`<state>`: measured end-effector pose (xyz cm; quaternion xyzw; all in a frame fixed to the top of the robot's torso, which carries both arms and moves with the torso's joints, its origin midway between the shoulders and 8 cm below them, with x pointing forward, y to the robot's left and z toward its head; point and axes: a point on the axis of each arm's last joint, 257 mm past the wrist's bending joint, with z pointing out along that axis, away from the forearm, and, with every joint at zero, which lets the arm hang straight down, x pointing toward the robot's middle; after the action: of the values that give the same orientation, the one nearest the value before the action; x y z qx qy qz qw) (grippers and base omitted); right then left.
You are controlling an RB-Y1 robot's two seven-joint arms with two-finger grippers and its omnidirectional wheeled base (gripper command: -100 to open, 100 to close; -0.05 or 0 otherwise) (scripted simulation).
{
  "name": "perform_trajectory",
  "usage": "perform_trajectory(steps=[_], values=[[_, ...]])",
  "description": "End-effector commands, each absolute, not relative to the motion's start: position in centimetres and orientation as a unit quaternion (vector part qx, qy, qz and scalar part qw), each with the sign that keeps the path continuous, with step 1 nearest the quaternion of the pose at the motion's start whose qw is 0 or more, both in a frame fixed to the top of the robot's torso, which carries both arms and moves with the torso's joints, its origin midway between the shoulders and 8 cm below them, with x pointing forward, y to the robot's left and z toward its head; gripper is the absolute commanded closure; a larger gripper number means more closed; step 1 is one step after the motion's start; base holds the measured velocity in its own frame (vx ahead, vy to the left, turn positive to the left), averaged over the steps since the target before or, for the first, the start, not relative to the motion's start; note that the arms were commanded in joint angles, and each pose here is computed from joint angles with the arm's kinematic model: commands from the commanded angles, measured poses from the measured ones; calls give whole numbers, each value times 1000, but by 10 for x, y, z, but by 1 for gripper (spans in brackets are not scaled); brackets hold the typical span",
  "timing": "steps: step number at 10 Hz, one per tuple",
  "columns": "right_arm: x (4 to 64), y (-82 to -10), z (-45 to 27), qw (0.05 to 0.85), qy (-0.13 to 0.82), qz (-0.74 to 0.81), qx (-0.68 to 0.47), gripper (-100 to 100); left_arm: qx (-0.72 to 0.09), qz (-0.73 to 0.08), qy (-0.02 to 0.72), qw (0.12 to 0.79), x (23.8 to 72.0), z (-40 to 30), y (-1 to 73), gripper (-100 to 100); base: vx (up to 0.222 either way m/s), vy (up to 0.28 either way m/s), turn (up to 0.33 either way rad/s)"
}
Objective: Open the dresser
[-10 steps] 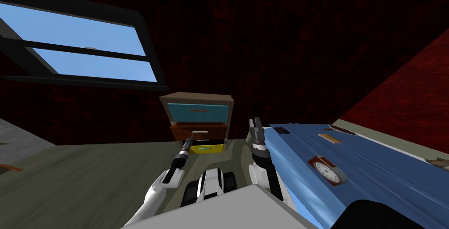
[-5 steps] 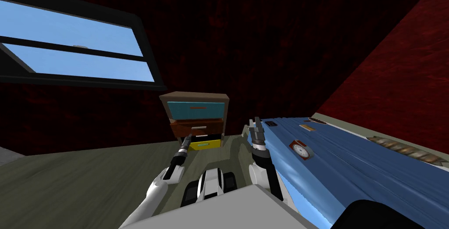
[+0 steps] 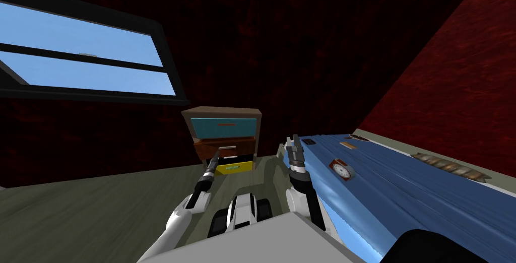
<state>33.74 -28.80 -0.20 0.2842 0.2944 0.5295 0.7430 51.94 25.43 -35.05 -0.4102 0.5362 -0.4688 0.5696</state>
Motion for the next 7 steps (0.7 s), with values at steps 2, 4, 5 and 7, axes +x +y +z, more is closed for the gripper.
perform_trajectory(steps=[2,4,5,7], values=[[337,-288,-2,743,294,530,284,0,-413,-463,536,573,507,-359,261,-100,196,5,-26],[337,-288,-2,743,294,530,284,0,-417,-464,535,569,505,-362,257,-100,135,-17,-13],[337,-288,-2,743,294,530,284,0,-417,-465,534,570,517,-355,258,-100,82,-9,-6],[337,-288,-2,743,294,530,284,0,-417,-465,534,570,515,-357,257,-100,57,-3,-5]])
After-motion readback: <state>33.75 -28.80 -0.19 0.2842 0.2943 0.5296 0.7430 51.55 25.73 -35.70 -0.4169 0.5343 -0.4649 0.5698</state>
